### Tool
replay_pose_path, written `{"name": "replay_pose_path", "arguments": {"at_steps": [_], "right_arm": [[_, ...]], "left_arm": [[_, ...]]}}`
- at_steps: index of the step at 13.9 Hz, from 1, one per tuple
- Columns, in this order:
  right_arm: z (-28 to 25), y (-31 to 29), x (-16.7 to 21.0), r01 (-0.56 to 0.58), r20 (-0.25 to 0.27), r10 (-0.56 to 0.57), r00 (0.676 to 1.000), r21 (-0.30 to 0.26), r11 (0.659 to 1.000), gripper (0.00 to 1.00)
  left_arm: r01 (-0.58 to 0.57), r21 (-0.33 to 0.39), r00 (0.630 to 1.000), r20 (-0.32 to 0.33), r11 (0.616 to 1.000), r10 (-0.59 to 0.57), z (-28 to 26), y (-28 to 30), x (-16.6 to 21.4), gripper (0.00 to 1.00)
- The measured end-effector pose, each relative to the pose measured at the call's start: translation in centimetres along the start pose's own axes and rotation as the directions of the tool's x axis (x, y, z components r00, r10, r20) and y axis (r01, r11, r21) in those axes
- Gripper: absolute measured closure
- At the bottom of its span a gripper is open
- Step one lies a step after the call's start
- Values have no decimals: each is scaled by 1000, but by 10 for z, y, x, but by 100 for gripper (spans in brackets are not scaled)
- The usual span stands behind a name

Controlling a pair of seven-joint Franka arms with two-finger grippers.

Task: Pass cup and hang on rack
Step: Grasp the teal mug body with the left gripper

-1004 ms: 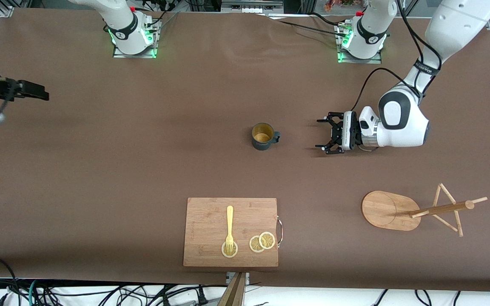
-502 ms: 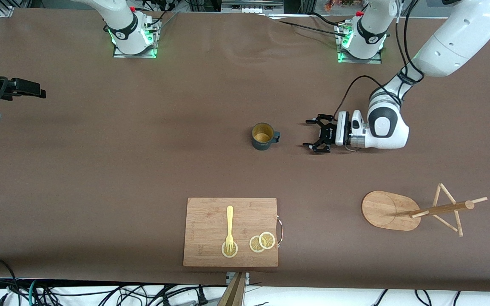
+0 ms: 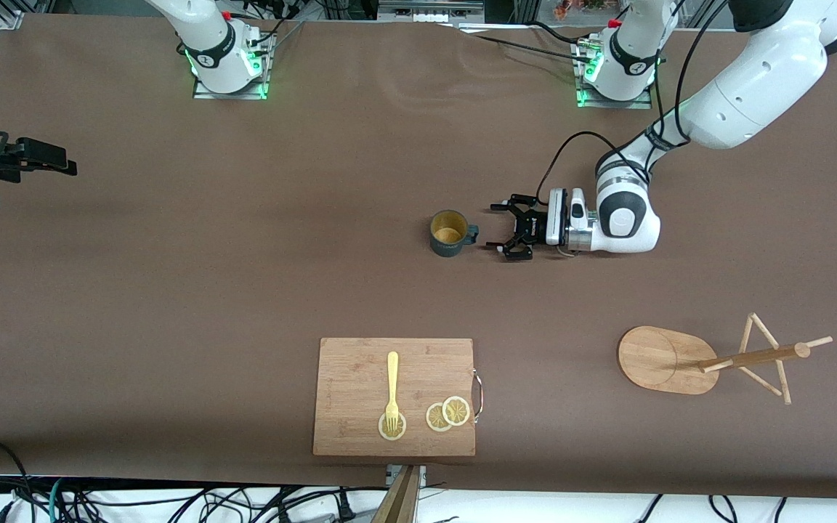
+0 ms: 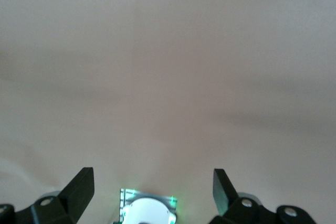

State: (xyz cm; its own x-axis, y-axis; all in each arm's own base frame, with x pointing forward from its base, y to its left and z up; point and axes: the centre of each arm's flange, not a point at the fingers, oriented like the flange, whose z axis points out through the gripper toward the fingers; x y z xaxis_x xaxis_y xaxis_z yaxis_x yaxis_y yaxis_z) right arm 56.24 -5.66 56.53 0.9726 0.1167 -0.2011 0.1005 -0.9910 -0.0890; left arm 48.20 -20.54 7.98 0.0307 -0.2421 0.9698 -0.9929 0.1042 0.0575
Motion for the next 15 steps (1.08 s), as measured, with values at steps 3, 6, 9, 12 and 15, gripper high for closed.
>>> {"name": "replay_pose_path", "arguments": {"at_steps": [3,6,9,12,15], "right_arm": [[-11,-2,-29,-48,-48,46,998,-44,998,0],[-14,-28,-36,-38,-63,33,997,-69,997,0],[-13,-21,-30,-61,-105,53,993,-73,995,0],[-12,0,-28,-98,-126,89,988,-69,993,0],[-13,5,-27,-106,-139,96,986,-68,992,0]], "left_arm": [[8,6,1000,-24,1000,-8,14,-5,-4,0],[26,7,999,-45,1000,-26,34,-5,-2,0],[25,3,999,-48,1000,-25,42,-5,0,0],[28,5,998,-51,1000,-28,43,-6,-2,0],[21,6,998,-52,1000,-20,43,-6,-3,19]]}}
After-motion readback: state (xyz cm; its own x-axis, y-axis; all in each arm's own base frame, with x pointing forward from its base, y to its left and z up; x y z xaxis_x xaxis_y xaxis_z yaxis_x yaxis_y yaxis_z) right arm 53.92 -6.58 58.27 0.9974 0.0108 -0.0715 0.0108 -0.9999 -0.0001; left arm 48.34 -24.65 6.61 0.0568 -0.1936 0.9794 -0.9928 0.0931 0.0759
